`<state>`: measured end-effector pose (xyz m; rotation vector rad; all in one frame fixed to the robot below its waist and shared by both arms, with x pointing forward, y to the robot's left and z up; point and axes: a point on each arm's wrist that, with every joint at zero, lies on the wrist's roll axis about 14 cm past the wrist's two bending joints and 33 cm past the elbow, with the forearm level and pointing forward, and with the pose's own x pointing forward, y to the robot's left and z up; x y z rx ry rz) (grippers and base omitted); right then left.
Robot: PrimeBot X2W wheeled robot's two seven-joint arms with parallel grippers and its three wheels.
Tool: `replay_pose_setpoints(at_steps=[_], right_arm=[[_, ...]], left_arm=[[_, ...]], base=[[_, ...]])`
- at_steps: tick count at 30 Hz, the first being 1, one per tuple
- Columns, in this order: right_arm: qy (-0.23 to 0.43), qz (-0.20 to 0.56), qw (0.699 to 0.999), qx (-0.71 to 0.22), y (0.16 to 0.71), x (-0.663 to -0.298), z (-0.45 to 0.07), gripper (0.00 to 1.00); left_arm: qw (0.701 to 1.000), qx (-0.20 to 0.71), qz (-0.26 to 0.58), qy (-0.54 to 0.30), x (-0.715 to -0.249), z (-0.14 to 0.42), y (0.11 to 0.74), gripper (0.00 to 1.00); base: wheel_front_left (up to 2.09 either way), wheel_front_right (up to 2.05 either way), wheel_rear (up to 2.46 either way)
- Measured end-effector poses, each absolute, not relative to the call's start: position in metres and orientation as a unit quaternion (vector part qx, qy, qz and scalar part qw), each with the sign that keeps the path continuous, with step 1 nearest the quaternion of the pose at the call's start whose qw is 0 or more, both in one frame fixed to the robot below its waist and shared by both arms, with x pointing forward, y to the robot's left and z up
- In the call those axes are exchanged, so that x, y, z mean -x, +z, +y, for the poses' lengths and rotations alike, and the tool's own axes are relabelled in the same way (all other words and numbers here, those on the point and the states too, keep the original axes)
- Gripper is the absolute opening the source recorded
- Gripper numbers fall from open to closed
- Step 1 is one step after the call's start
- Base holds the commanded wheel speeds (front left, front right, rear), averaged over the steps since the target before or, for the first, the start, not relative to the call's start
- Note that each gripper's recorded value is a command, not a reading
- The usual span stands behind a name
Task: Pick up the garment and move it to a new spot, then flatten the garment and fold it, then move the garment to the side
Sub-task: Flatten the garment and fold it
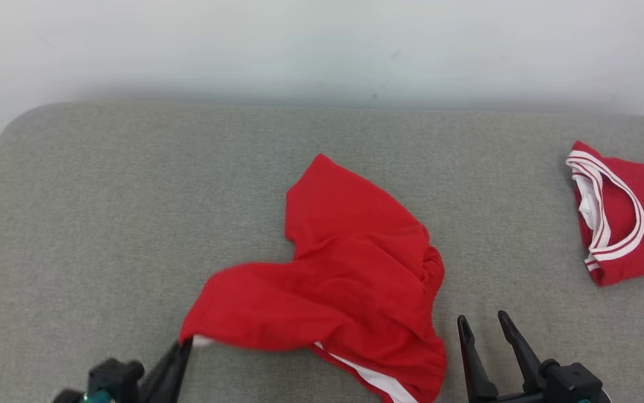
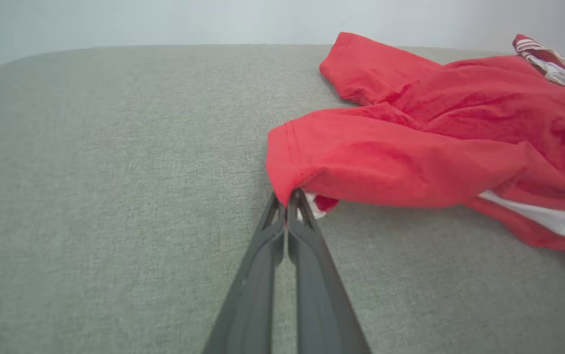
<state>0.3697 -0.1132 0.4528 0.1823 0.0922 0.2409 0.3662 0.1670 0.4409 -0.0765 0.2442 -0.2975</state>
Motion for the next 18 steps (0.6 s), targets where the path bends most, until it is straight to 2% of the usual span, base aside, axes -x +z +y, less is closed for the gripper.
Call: replay_pose_setpoints(at_steps=[12,18], right_arm=[[0.111,0.042,0.989,-0.088,0.455,-0.365,-0.119,1.0],[0.111,0.043,0.989,-0.086,0.455,-0.364,-0.12,1.0]], left_arm=[[0.969,0.023,0.199,-0.146,-0.336,0.172,0.396,0.0],[0.974,0.013,0.189,-0.124,-0.335,0.192,0.401,0.0]], base=[[0.0,0.0,0.0],[0.0,0.0,0.0]])
